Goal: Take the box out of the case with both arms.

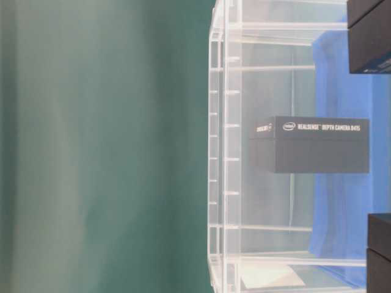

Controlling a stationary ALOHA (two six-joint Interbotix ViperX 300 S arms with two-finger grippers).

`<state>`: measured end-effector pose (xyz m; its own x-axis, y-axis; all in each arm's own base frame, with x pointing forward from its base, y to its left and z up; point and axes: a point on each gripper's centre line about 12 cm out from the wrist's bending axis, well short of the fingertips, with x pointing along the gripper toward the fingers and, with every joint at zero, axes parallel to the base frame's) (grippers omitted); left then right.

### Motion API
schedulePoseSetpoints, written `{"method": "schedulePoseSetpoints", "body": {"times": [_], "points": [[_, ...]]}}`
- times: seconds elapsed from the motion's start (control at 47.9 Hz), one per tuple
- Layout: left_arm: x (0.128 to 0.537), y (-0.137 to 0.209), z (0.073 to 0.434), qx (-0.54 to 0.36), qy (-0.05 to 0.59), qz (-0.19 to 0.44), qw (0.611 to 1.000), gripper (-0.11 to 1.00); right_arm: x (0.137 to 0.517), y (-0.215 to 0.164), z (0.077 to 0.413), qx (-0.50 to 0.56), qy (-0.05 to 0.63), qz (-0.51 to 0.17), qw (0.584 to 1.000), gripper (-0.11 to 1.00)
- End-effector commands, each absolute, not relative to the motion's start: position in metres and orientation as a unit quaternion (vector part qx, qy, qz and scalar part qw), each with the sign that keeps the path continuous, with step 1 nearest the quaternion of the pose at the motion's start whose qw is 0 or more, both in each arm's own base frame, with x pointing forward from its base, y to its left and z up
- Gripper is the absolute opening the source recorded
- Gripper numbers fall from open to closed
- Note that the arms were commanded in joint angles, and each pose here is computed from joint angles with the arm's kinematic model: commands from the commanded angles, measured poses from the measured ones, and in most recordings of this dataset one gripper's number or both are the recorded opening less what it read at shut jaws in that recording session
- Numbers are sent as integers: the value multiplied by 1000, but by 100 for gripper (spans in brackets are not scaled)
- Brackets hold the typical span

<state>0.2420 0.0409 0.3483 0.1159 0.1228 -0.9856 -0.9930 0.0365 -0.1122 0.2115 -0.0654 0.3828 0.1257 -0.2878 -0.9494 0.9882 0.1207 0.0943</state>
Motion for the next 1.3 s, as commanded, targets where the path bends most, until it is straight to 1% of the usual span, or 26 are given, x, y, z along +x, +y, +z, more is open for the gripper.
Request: {"method": "schedulePoseSetpoints", "body": {"times": [0.0, 0.272, 1.275], "points": [[241, 42, 356, -495, 434, 489, 573, 89, 210, -66, 387, 424, 410, -509, 627, 90], [245, 43, 356, -500, 426, 482, 580, 89, 211, -63, 387, 430, 415, -502, 625, 90], [245, 42, 354, -498, 429, 481, 579, 89, 211, -63, 387, 430, 414, -503, 625, 90]]}}
